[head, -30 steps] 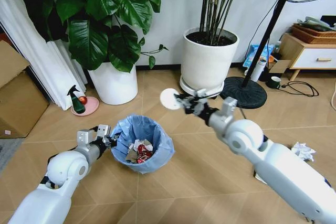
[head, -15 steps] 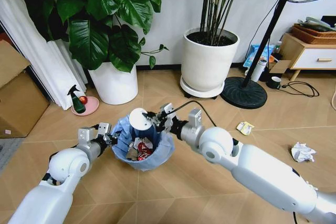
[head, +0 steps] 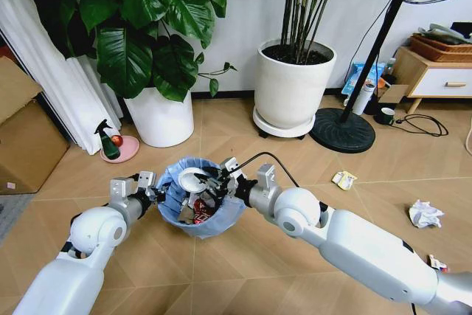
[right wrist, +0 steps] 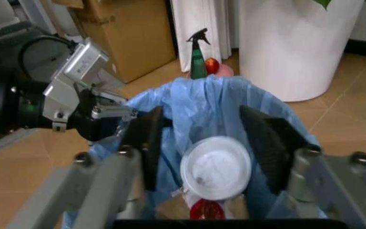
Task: Pick up the trash bin and place the garbage on the floor into it.
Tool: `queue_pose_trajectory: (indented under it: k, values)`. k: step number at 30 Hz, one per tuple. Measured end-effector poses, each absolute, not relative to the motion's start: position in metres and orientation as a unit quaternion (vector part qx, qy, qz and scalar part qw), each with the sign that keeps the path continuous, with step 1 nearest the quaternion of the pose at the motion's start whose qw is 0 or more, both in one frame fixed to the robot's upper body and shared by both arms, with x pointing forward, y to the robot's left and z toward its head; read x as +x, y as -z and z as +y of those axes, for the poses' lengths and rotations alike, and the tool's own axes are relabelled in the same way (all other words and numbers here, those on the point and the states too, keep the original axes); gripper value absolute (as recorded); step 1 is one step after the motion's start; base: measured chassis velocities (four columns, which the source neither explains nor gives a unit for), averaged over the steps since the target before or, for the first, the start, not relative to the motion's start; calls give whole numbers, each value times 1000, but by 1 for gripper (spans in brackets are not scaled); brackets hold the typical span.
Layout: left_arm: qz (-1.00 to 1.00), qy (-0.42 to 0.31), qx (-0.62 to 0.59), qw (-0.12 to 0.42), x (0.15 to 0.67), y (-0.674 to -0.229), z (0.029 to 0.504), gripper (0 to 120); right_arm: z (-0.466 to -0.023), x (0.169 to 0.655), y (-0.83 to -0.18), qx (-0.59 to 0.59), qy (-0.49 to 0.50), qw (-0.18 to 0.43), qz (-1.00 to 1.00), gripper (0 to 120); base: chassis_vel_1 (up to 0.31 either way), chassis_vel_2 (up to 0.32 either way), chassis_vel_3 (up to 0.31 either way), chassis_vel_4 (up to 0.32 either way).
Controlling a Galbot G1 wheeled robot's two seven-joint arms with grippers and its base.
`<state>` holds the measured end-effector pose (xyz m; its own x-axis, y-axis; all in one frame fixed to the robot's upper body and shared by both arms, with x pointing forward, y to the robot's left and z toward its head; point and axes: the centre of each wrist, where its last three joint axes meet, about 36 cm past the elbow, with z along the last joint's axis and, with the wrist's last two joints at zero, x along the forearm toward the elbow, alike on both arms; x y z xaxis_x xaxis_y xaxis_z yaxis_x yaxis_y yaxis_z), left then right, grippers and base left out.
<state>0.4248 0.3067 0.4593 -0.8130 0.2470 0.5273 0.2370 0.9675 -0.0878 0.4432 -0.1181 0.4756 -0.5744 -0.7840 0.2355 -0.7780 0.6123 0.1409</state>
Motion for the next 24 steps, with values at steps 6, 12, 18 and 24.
queue_pose_trajectory:
  k: [6,12,18,24]
  values:
    - [-952,-10,-127,277,425,-460,307,0,-123,446,-482,423,16,127,-897,71,0,0,0,0]
    - [-953,-11,-124,278,424,-458,309,0,-151,447,-497,372,23,99,-923,94,0,0,0,0]
    - [-953,-12,-121,276,419,-460,311,0,-178,431,-493,314,18,89,-945,100,0,0,0,0]
    - [-954,-12,-118,274,417,-461,312,0,-205,412,-484,250,24,96,-963,100,0,0,0,0]
